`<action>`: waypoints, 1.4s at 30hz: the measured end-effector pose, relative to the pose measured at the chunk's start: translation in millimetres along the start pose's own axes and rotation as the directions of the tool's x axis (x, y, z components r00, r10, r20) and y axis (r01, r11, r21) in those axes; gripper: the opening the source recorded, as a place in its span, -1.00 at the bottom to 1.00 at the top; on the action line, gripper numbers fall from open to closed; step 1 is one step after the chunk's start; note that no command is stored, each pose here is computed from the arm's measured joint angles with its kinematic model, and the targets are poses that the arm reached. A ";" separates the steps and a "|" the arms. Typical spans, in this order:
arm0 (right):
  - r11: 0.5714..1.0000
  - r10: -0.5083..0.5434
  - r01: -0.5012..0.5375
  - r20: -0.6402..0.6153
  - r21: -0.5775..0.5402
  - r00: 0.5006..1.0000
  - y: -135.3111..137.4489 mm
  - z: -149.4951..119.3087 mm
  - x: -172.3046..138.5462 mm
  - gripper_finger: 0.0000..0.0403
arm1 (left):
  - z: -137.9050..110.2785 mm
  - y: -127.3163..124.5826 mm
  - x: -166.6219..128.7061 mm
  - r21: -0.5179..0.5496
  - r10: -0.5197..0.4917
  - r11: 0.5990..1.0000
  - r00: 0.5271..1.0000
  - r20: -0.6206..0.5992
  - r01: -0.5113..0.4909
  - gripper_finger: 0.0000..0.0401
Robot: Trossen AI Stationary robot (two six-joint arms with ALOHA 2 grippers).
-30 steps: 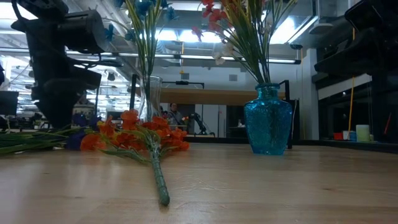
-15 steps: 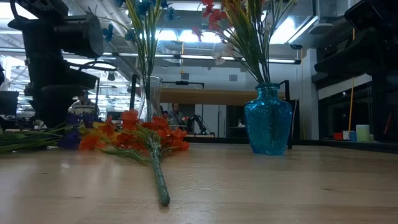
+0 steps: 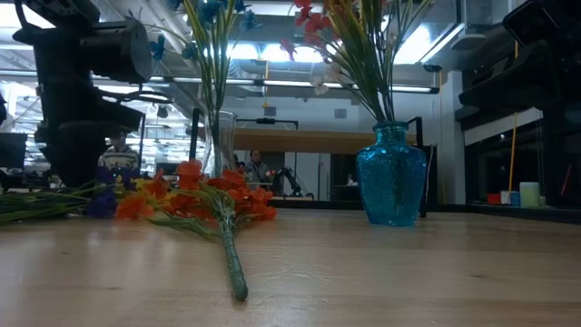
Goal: Pick and place flowers into a vace then onto a shelf
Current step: Put the yellow flowers into the transparent vase
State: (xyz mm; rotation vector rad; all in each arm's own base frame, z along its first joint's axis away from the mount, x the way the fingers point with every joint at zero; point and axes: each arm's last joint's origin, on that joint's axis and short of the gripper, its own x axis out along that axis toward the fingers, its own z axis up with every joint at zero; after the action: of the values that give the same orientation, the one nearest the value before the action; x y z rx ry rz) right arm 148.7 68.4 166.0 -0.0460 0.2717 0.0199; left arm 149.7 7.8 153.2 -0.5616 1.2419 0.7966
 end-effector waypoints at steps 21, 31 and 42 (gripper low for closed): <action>1.000 0.000 0.000 0.001 0.001 1.000 0.1 0.1 0.0 -0.93 | -11.6 8.3 19.1 -0.038 0.024 0.999 1.000 0.009 -0.024 -0.09; 1.000 0.000 0.000 0.000 0.001 1.000 0.0 0.0 0.0 -0.93 | -5.6 3.6 11.6 -0.021 0.003 1.000 1.000 0.021 -0.003 -0.43; 1.000 0.000 0.000 0.000 0.001 1.000 0.0 0.0 0.0 -0.93 | -5.9 4.1 10.0 -0.025 0.008 1.000 1.000 0.007 -0.008 -0.93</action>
State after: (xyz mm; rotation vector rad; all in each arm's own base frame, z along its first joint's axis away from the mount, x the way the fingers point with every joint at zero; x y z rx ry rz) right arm 148.7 68.4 166.0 -0.0454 0.2716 0.0197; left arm 144.1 8.1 142.2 -0.5741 1.2295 0.8209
